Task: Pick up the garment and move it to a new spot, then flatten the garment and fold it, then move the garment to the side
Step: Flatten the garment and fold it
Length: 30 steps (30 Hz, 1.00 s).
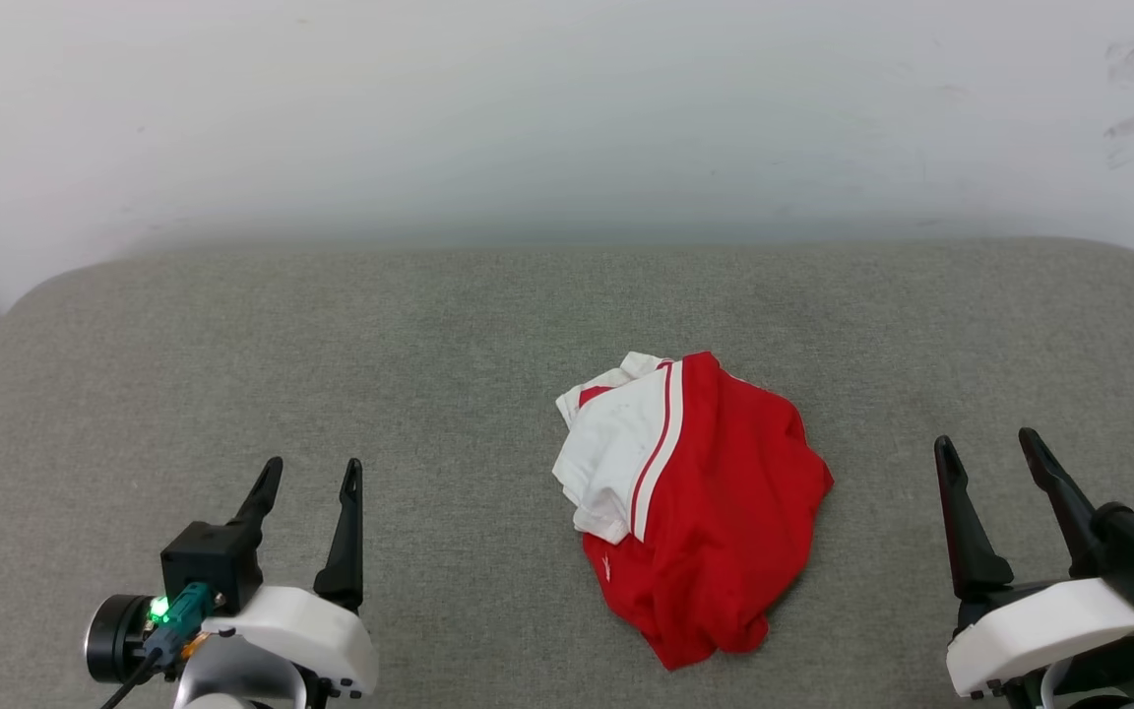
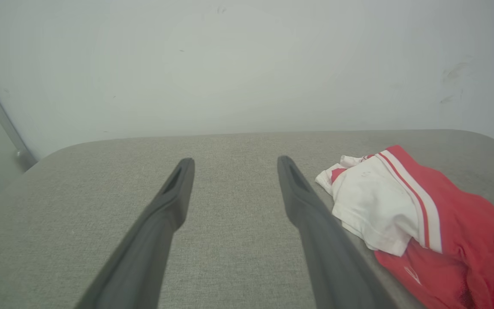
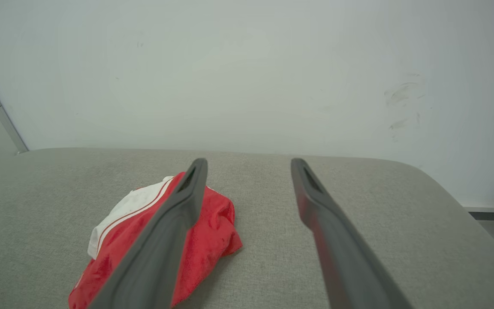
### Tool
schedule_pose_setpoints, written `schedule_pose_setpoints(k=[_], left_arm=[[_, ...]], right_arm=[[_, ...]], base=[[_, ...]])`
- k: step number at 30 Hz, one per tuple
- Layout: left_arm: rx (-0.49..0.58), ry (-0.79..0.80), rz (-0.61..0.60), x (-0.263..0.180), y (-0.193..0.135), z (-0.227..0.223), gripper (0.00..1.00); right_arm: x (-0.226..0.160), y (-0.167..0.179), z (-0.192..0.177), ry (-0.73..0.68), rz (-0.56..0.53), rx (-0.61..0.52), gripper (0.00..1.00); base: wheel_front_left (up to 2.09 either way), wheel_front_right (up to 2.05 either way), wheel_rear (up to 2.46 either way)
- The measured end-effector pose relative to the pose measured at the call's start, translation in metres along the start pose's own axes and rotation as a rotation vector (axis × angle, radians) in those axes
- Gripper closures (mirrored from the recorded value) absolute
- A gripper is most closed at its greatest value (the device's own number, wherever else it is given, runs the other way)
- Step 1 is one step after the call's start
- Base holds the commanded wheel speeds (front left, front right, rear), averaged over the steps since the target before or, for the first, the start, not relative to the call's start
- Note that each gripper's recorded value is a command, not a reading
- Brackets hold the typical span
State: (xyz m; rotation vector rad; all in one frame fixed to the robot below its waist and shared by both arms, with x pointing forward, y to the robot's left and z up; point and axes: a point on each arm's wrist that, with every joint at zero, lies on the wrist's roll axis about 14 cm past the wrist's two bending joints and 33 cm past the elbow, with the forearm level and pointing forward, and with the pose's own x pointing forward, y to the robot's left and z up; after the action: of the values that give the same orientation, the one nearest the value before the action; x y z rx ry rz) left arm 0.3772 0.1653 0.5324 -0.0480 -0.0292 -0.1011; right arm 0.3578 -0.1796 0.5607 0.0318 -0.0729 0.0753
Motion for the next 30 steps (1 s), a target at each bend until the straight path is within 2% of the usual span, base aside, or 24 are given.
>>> schedule_pose_setpoints(k=[6, 9, 15, 20, 21, 22, 27, 30], left_arm=[[-0.001, -0.036, -0.042, 0.019, -0.009, 0.018, 0.0], [0.0, -0.067, -0.104, 0.041, -0.025, 0.037, 0.0], [0.025, -0.027, -0.261, 0.086, -0.065, 0.051, 0.0], [0.075, 0.191, -0.404, 0.109, -0.1, 0.008, 0.0], [0.075, 0.191, -0.404, 0.109, -0.1, 0.008, 0.0], [0.092, 0.303, -0.444, 0.113, -0.109, -0.017, 0.0], [0.107, 0.618, -0.496, 0.106, -0.115, -0.09, 0.0], [0.108, 0.736, -0.515, 0.105, -0.117, -0.116, 0.0]], right_arm=[[0.005, 0.001, -0.003, 0.011, 0.005, 0.0, 0.0], [0.011, 0.003, -0.005, 0.015, 0.012, -0.001, 0.0], [0.023, 0.004, -0.011, 0.033, 0.018, -0.007, 0.0], [0.029, -0.003, -0.018, 0.048, -0.002, -0.009, 0.0], [0.029, -0.003, -0.018, 0.048, -0.002, -0.009, 0.0], [0.031, -0.008, -0.022, 0.054, -0.016, -0.005, 0.0], [0.032, -0.023, -0.037, 0.088, -0.059, 0.002, 0.0], [0.031, -0.029, -0.046, 0.108, -0.077, 0.012, 0.0]], base=[[0.0, 0.0, 0.0], [0.0, 0.0, 0.0], [0.0, 0.0, 0.0], [0.0, 0.0, 0.0], [0.0, 0.0, 0.0], [0.0, 0.0, 0.0], [0.0, 0.0, 0.0], [0.0, 0.0, 0.0]])
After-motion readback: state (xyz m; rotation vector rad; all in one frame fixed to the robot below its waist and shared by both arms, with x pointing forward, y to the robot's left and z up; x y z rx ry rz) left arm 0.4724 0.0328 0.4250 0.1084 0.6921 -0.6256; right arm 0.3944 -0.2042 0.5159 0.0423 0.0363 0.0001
